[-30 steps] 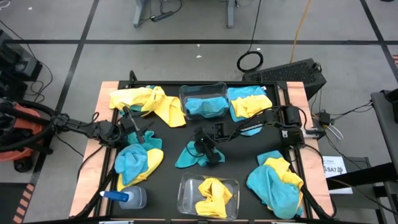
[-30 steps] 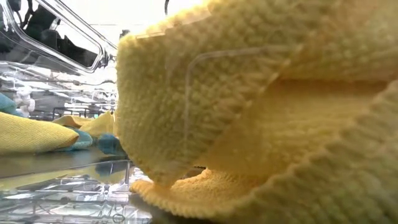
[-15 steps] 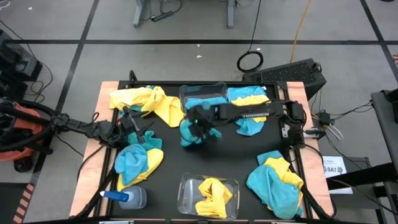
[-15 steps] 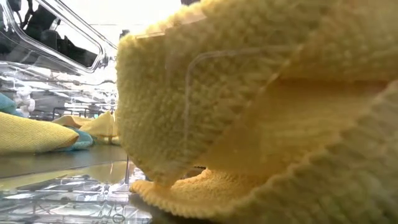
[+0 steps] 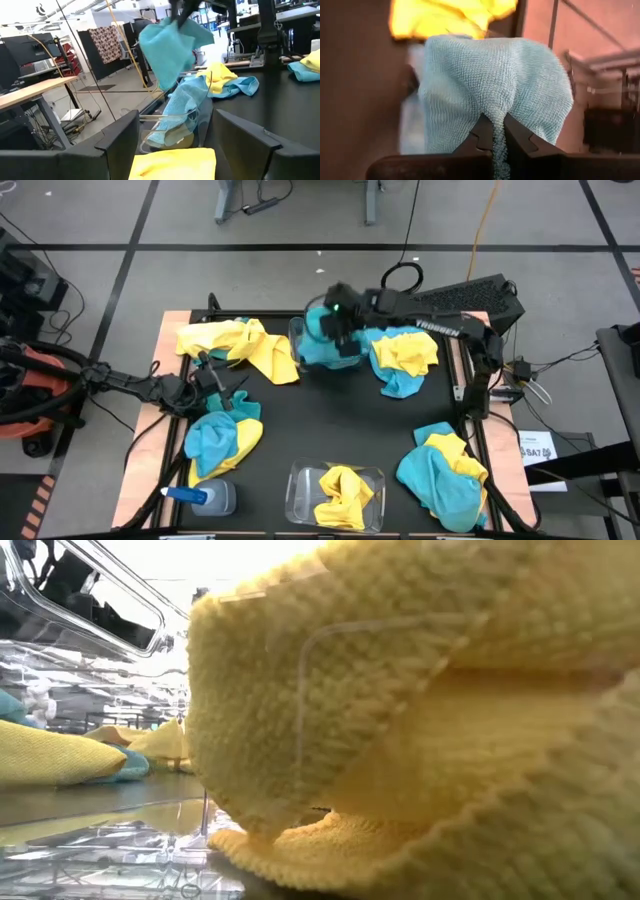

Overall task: Sort microfiber towel by color & place in baskets
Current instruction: Put the blue microfiber towel into the top transparent bin

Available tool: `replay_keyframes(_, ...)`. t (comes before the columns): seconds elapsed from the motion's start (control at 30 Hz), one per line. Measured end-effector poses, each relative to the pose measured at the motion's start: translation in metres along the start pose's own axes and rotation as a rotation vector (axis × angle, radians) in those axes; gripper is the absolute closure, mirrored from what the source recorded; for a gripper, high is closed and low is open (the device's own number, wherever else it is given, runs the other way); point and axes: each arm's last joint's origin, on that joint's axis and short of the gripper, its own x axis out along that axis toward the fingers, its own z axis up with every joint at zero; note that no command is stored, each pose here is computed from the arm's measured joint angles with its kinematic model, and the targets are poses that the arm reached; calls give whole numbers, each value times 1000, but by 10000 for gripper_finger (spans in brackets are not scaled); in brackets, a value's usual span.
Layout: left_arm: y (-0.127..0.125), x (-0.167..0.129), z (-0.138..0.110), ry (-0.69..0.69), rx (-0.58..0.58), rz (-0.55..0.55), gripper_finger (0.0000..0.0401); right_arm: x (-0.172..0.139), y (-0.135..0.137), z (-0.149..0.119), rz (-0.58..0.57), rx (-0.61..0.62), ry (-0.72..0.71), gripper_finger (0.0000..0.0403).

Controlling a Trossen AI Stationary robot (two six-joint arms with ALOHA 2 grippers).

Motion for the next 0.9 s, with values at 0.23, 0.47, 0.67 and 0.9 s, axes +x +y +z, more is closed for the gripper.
replay_keyframes(0.23, 0, 0, 0, 3, 2, 0, 141, 23, -37, -39, 84, 140, 21, 396)
replay_keyframes(0.47, 0, 0, 0, 2, 1, 0, 141, 69, -31, -53, 175, 204, -34, 395)
replay_keyframes(0.67, 0, 0, 0, 2, 1, 0, 141, 109, -12, -62, 242, 215, -37, 395)
replay_keyframes(0.9, 0, 0, 0, 2, 2, 0, 141, 139, 4, -72, 314, 246, -8, 389)
